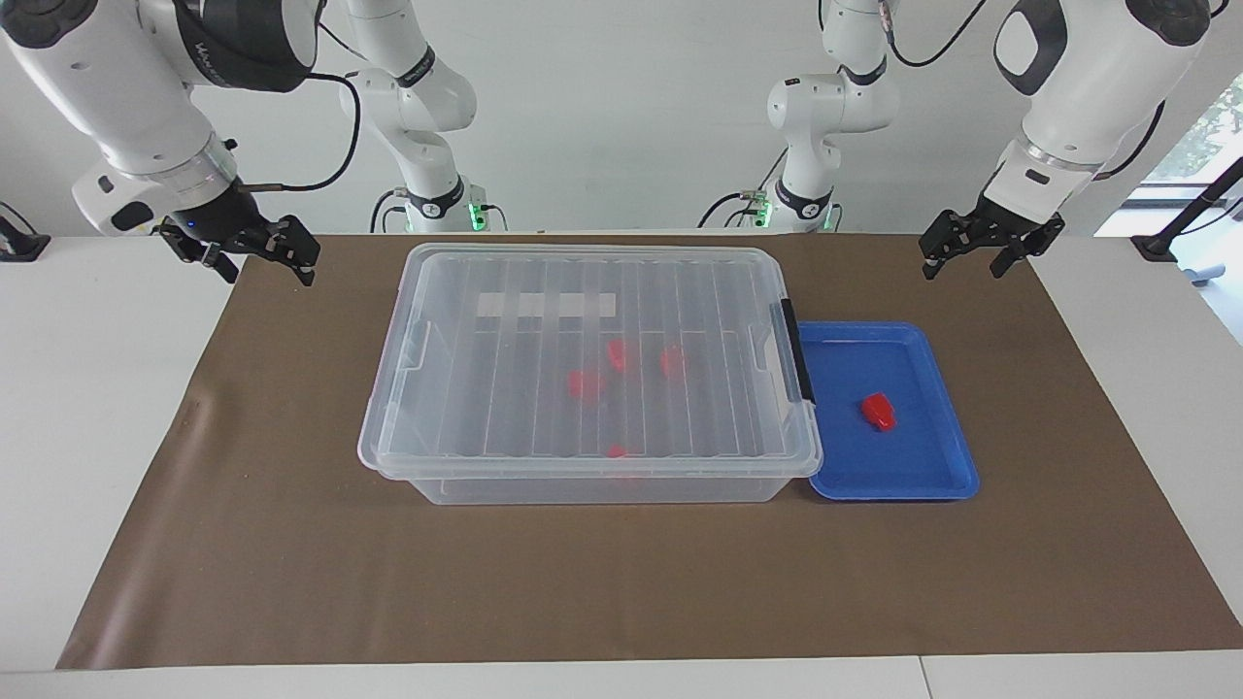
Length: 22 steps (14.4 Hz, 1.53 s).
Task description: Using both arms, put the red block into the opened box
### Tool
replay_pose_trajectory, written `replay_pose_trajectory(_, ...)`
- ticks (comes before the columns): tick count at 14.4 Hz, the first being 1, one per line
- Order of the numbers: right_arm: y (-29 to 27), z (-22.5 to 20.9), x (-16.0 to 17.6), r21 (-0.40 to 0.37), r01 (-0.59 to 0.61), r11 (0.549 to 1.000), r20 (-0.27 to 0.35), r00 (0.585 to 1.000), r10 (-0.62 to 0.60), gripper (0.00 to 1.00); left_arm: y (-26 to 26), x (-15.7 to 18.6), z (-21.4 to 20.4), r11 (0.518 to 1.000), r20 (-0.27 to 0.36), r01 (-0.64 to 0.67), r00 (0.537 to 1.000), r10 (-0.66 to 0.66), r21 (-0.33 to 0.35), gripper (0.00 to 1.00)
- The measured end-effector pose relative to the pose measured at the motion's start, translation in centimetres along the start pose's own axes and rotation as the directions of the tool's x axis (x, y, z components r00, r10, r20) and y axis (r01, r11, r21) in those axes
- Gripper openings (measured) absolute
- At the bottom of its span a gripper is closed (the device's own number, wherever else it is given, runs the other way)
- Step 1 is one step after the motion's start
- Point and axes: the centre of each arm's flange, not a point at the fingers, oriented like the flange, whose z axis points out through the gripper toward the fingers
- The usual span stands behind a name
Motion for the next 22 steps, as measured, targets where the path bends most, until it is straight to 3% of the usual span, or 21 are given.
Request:
replay_pose_trajectory(8,-0.2,0.0,0.0,0.000,0.003,1.000,-0.002,1.000,-0.003,1.00,-0.1,0.0,0.0,1.000,0.001,0.001,1.000,-0.001,0.000,1.00)
replay_pose_trajectory(12,-3.4,-0.1,0.5,0.001,0.012,1.000,-0.044,0.999,-0.012,1.00,-0.1,0.0,0.0,1.000,0.001,0.002,1.000,-0.002,0.000,1.00)
replay_pose_trajectory(18,-9.0,4.8,1.7,0.009,-0.022,1.000,-0.071,0.997,0.023,1.00,-0.2,0.2,0.3,1.000,-0.010,0.003,1.000,-0.003,0.000,1.00)
replay_pose_trajectory(22,-10.1,8.2,2.2,0.013,-0.031,0.999,-0.084,0.996,0.032,1.00,-0.2,1.9,3.7,1.000,-0.030,0.004,1.000,-0.004,0.000,1.00)
